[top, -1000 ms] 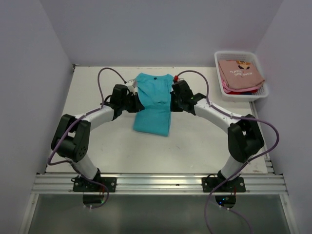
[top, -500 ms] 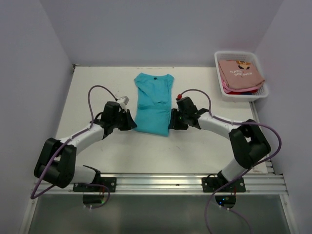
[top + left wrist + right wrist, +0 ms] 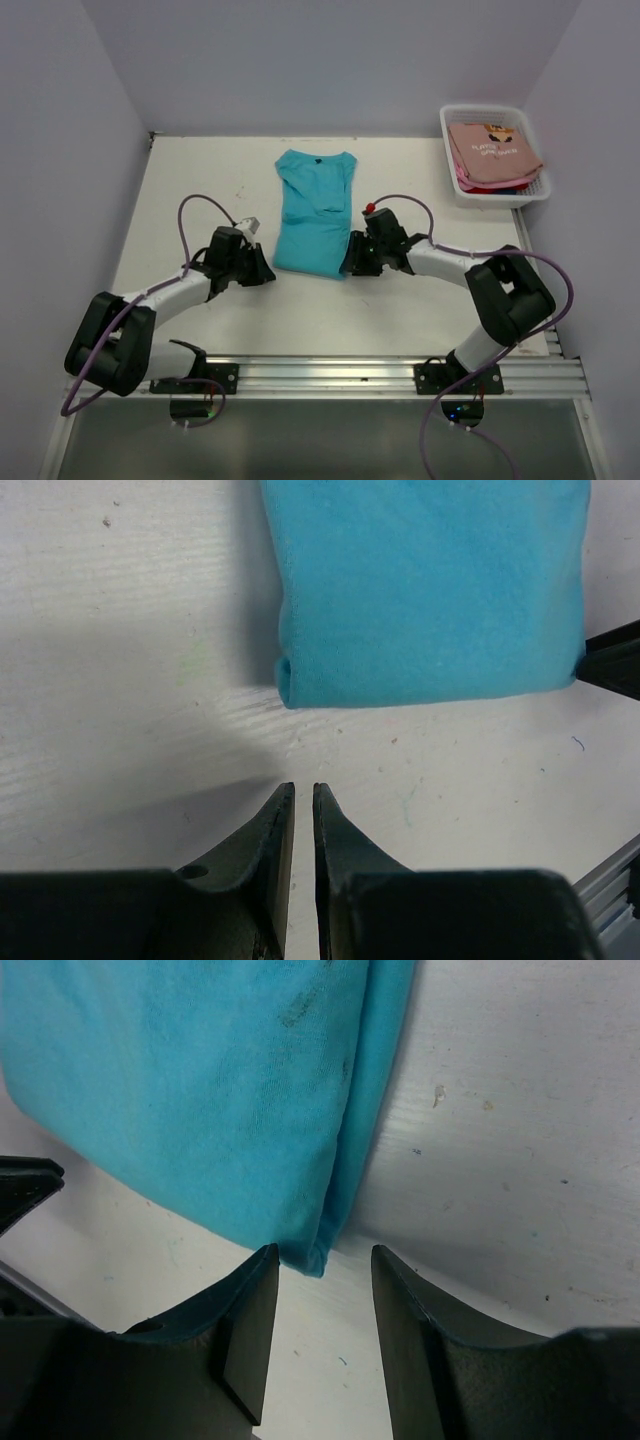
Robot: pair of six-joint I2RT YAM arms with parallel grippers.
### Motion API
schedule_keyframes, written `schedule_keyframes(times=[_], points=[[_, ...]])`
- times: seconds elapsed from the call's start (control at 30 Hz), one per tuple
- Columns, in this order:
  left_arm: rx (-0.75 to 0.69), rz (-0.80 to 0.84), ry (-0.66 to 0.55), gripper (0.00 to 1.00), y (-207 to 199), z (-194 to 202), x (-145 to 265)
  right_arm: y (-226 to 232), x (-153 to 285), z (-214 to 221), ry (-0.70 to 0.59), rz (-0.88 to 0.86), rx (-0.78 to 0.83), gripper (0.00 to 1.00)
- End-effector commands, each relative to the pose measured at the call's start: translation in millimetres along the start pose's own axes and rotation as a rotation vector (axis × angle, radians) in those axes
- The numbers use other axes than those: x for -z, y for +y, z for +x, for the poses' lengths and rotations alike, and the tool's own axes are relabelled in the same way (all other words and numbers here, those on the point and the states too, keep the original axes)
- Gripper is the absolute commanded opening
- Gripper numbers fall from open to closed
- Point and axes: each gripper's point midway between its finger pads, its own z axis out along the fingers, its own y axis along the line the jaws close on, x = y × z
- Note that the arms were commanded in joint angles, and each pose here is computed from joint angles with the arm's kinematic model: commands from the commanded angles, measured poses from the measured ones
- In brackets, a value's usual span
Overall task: Fold and stack the t-shirts
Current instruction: Fold the tshirt
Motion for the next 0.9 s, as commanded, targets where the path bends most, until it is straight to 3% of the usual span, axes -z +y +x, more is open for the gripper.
schedule_keyframes(times=[0.0,0.37,0.77,0.87], points=[[-0.01,0.038,-0.086,0.16,-11,-18,4,15,-6,1,-0.003,-0.084,-0.045,0.46],[-0.006,0.025,-0.091,0.15,-8,-17,8,8,-32,16,0.038,-0.106,-0.121,0.42],[-0.004,0.04,-0.092,0.15,-11,-13,12,-3,-7,13,0.003,-0.024,-0.103,0.0],[0.006,0.063,-0.091,0.15,-14,-11,14,3,4,6,-0.014,-0.025,-0.084,0.0]])
